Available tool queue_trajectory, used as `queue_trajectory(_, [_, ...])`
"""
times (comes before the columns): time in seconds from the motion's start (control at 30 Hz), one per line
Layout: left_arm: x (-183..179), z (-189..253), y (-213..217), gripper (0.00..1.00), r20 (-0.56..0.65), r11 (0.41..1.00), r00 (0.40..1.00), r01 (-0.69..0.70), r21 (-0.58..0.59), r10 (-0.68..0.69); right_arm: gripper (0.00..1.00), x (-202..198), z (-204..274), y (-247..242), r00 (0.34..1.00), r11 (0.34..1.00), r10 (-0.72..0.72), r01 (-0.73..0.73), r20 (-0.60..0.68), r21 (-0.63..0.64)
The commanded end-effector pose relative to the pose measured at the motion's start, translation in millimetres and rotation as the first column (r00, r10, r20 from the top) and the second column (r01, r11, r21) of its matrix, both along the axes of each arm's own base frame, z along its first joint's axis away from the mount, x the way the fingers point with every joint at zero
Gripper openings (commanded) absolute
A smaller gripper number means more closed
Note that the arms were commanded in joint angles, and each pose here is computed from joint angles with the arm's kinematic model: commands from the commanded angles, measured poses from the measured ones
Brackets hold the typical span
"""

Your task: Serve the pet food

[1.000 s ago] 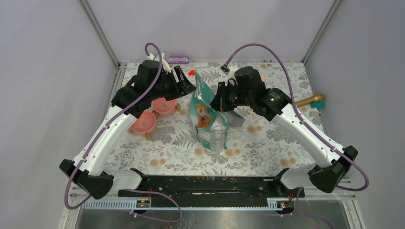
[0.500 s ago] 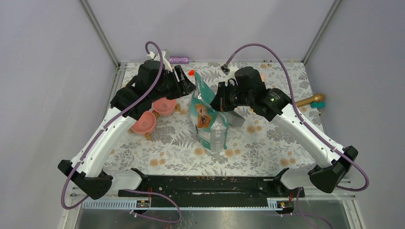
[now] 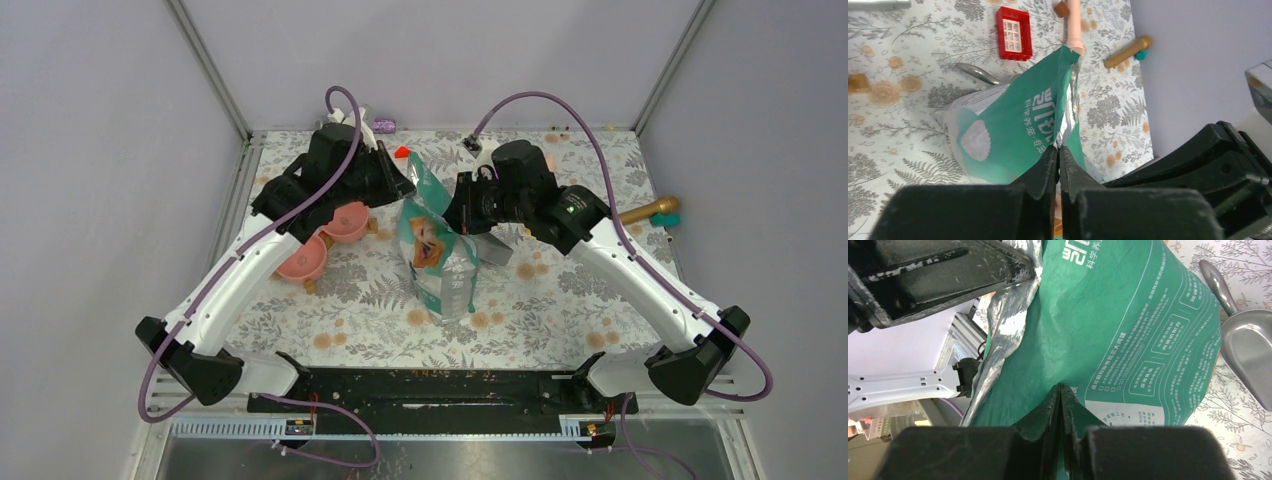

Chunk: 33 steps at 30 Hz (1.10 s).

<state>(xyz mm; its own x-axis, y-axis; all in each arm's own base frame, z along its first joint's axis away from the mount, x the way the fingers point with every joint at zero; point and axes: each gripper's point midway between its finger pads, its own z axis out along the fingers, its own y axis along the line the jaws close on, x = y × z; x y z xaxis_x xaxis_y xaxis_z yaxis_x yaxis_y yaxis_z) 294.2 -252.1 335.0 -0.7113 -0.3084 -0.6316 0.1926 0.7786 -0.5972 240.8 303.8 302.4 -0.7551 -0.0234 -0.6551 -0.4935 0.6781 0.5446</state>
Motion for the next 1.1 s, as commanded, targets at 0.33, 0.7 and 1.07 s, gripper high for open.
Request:
queue_trajectory(0.33, [-24,33,-20,0.00,0.156,0.966,0.984,0.119,-0.229,-0.084,0.47,23,69,13,0.983,0.996,-0.022,0.005,0.181,0.094])
queue_trajectory(0.7, [-28,41,-19,0.00,0.198,0.958,0.976,0.135,-0.254,-0.085,0.46,58,68,34,0.967,1.000,0.008,-0.013,0.253,0.018])
queue_trajectory(1.07, [-29,41,-16,0.00,0.216,0.963,0.972,0.142,-0.227,-0.093,0.32,72,66,42,0.969,1.000,-0.009,0.005,0.247,0.014])
